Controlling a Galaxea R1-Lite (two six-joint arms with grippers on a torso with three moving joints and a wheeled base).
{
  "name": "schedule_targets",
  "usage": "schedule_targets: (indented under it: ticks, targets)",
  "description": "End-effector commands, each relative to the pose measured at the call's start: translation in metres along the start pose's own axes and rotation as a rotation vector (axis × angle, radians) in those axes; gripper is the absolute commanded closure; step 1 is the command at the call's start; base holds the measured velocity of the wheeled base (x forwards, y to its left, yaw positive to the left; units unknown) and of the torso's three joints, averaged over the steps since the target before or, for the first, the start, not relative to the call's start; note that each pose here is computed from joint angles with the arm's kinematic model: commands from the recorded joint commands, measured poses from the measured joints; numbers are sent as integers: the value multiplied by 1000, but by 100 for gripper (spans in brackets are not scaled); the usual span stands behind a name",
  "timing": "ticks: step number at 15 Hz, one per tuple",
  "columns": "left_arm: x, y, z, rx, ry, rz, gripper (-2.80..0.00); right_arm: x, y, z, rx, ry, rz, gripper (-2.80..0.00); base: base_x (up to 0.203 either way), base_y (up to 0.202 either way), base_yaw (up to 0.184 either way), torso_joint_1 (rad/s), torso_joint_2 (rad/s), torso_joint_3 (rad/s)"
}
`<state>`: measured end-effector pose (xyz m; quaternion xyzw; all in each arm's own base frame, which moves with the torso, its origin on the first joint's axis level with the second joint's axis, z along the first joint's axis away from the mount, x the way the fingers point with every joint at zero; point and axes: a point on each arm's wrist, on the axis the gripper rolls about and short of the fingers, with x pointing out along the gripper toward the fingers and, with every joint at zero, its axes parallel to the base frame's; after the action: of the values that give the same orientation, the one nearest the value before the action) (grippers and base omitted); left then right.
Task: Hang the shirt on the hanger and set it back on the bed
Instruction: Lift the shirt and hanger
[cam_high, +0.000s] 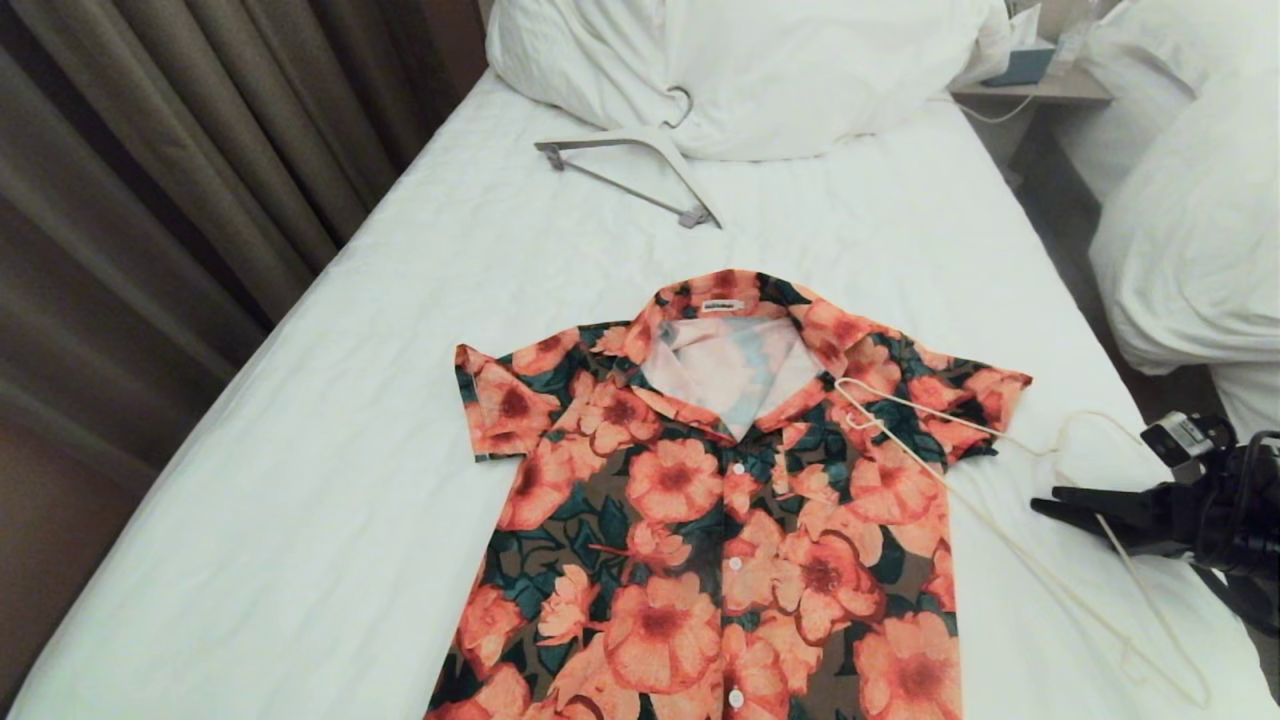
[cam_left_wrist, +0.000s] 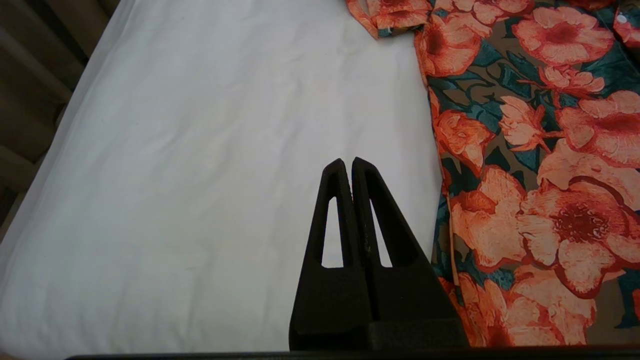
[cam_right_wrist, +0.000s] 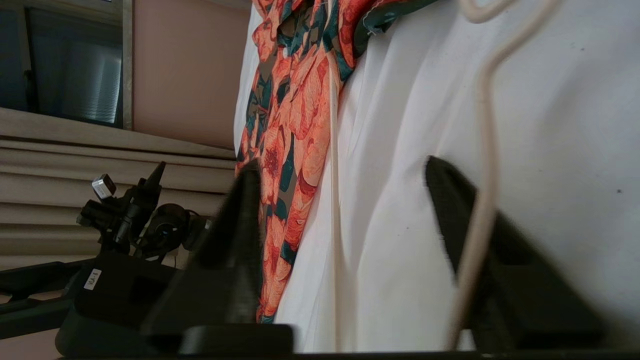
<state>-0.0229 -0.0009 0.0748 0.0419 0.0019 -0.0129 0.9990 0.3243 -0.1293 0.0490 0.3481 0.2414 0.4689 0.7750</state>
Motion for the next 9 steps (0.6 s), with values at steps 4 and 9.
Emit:
schedule_targets:
  ticks: [4,9]
  targets:
    - [0,0,0,0,3,1,0,0,1,3,-36,-1,-5,0,0,0,0,0,0,0]
    - [0,0,0,0,2,1,0,4,22,25,-223,22,-75,0,0,0,0,0,0,0]
